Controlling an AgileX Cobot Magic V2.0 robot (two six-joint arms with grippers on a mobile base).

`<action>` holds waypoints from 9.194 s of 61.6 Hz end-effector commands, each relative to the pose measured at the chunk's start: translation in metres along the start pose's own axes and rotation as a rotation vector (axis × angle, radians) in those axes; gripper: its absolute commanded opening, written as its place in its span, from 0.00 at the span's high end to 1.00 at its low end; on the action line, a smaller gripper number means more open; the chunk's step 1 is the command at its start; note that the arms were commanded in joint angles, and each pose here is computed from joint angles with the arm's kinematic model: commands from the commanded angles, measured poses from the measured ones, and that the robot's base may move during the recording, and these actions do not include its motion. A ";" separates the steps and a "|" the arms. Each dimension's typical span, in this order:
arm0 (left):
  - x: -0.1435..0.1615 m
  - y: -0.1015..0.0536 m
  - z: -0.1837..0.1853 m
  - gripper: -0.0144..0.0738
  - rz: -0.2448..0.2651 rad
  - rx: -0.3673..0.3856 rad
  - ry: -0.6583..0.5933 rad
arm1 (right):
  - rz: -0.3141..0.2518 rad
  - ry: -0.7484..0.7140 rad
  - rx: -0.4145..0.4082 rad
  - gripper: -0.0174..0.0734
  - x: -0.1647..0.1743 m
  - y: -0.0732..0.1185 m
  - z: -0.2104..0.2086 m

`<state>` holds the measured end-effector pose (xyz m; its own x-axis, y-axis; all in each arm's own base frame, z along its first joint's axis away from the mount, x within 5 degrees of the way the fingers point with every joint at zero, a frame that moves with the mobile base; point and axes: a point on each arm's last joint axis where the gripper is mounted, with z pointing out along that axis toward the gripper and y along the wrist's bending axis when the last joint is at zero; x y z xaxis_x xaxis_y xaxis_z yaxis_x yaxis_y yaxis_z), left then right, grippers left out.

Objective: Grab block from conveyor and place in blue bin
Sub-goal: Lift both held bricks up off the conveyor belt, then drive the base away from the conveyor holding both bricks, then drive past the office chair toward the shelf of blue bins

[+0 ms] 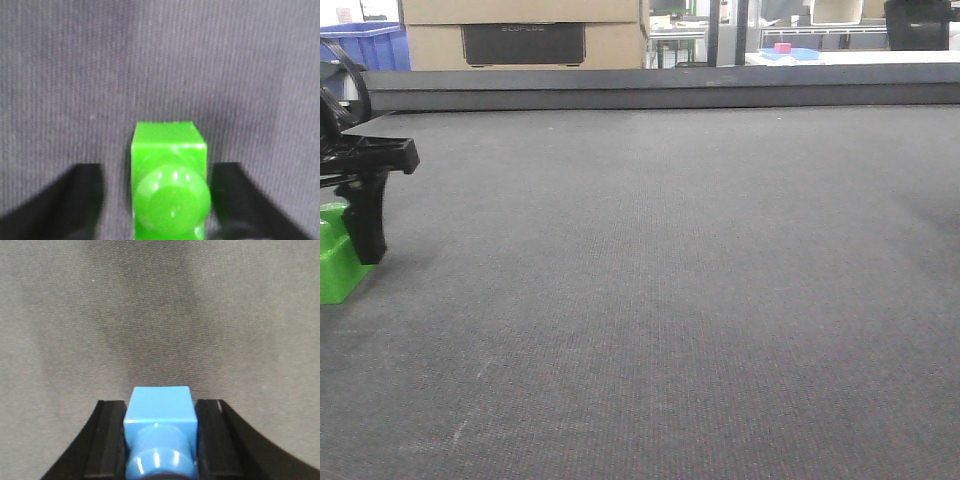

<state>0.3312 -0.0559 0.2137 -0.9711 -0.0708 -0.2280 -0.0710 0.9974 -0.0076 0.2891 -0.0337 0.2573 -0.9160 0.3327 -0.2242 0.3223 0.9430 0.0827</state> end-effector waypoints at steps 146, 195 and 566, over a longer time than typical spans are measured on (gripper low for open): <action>0.228 0.075 -0.182 0.96 -0.004 0.073 -1.439 | -0.206 -1.446 -0.147 0.99 0.209 -0.044 -0.132; 0.228 0.075 -0.182 0.96 -0.004 0.073 -1.439 | -0.224 -1.449 -0.123 0.99 0.209 -0.044 -0.132; 0.228 0.075 -0.182 0.96 -0.004 0.073 -1.439 | -0.224 -1.449 -0.123 0.99 0.209 -0.044 -0.132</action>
<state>0.0638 0.0013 0.3363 0.0775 -0.0422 -0.9961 -0.0176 0.9989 -0.0437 0.0537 -0.0065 0.3307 0.0832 -0.0170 -0.9964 0.1177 0.9930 -0.0071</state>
